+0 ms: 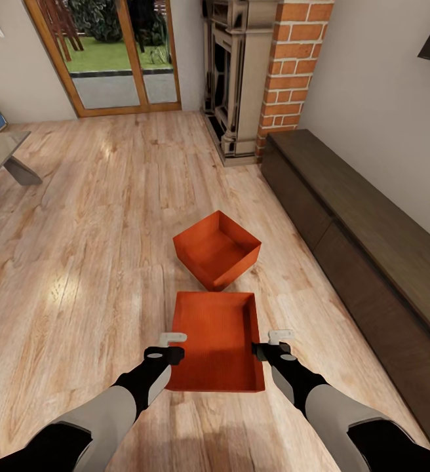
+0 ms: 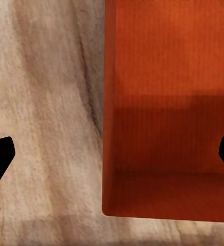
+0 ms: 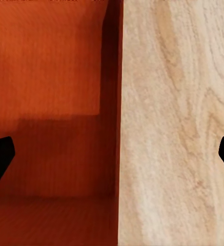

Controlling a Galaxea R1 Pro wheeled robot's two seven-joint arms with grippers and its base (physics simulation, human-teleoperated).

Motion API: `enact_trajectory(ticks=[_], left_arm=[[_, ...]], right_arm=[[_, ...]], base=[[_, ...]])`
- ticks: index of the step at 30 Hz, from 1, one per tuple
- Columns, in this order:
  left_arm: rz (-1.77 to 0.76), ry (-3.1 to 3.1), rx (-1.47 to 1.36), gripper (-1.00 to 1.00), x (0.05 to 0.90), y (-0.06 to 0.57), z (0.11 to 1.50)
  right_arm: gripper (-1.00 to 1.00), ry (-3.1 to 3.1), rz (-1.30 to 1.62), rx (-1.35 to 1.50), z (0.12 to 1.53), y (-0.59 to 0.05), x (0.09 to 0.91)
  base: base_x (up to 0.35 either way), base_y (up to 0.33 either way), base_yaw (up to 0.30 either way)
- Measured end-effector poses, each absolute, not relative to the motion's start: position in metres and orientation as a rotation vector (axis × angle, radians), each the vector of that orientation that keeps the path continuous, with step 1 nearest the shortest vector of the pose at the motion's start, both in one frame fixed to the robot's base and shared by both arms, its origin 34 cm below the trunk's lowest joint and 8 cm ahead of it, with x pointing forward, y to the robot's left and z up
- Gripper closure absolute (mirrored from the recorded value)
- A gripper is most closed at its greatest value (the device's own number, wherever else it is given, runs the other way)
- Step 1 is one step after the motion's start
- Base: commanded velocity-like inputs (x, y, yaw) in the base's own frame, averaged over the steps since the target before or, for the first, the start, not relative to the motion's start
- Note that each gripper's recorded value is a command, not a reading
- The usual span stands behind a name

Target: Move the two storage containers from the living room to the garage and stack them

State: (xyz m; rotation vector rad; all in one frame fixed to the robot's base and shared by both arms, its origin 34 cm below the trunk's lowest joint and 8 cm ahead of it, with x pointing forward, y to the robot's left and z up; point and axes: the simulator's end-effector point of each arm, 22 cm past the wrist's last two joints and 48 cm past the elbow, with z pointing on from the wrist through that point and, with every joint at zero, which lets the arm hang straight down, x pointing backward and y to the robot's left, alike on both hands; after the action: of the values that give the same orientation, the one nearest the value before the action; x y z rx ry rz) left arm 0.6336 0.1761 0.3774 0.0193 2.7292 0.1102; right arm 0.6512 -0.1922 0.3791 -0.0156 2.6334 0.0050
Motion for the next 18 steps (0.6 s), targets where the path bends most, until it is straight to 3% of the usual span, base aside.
enact_trajectory(ticks=[18], left_arm=[[0.116,2.721,0.018,-1.00,0.633,0.180,0.360]], right_arm=[[-1.00,2.624,0.012,-0.013,0.363,-0.189,0.651]], base=[[0.000,0.000,0.000]])
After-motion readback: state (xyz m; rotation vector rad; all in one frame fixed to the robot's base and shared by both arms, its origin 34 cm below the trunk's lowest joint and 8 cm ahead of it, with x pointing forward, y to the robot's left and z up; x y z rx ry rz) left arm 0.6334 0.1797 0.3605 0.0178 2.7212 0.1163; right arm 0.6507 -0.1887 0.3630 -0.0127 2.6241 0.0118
